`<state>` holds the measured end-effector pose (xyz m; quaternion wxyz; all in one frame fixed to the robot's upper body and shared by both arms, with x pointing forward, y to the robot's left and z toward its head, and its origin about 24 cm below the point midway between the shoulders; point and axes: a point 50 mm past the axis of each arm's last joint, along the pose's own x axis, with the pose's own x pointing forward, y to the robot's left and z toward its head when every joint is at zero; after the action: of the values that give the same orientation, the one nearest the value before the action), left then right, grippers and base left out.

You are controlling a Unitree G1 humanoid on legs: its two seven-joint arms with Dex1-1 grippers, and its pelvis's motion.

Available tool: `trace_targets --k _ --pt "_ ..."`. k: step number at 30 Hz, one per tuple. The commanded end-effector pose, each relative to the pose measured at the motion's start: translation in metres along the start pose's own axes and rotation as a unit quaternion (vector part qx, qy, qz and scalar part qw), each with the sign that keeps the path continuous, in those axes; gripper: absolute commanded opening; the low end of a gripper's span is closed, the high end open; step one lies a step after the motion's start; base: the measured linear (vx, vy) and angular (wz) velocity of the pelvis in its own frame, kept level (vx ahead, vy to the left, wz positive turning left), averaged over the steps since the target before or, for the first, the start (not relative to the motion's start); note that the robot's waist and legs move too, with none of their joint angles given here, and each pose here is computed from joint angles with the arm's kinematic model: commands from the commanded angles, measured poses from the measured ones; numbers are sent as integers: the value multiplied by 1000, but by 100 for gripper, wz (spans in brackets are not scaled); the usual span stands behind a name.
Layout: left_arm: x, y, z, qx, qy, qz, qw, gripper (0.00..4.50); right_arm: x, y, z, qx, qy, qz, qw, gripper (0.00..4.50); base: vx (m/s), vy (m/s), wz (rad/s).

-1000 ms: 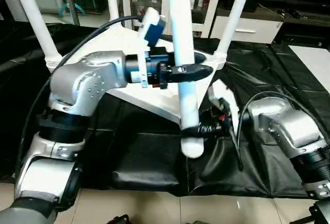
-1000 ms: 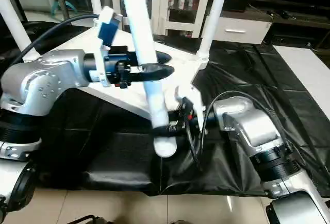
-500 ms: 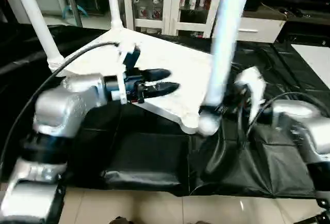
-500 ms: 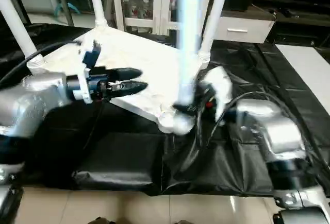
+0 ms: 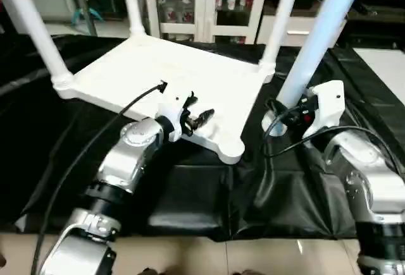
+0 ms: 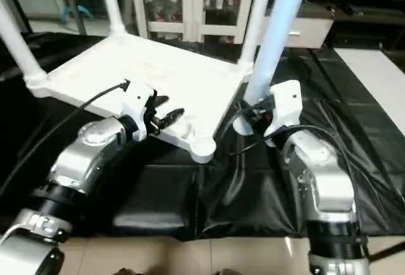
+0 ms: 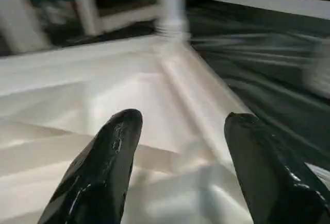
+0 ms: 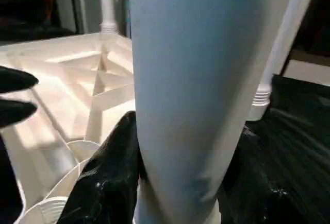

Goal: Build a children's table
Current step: Pick table leg

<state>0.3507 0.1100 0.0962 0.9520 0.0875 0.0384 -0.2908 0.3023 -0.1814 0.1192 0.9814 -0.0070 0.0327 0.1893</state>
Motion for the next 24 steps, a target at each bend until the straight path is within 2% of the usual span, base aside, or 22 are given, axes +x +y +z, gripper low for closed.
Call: trace_targets --k 1,3,6,7,8,12,13,14,17,19,23,24 --pt "-8 14 -7 13 -8 86 996 302 -6 1 1 -11 -23 -37 999 186 0 0 0" --pt "-12 17 -10 15 -14 108 994 302 -8 5 -5 -13 -21 -41 999 186 0 0 0" --pt "-14 17 -12 -2 -30 97 995 302 -9 12 -11 -9 -15 -35 999 186 0 0 0" --pt "-15 14 -10 -13 -49 59 997 302 -11 15 -14 -2 -10 -21 1000 186 0 0 0" --pt "-14 13 -9 5 -44 21 999 336 -12 18 -14 2 -11 0 1000 186 0 0 0" --pt "-12 13 -10 31 -19 -44 998 341 -12 20 -14 4 -2 31 1000 186 0 0 0" --pt "-12 16 -14 70 20 -110 991 356 -11 21 -15 3 10 65 998 186 0 0 0" --pt "-12 17 -15 84 32 -131 987 371 -10 22 -15 3 13 77 997 186 0 0 0" --pt "-10 21 -15 102 60 -177 977 381 -11 22 -14 -7 25 112 993 186 0 0 0" --pt "-9 22 -16 104 76 -200 971 413 -12 22 -13 -11 28 123 992 186 0 0 0" --pt "-7 26 -18 156 125 -252 947 419 -15 16 -11 -20 30 128 991 186 0 0 0" --pt "-6 26 -18 162 131 -259 943 434 -15 15 -10 -21 30 128 991 186 0 0 0"
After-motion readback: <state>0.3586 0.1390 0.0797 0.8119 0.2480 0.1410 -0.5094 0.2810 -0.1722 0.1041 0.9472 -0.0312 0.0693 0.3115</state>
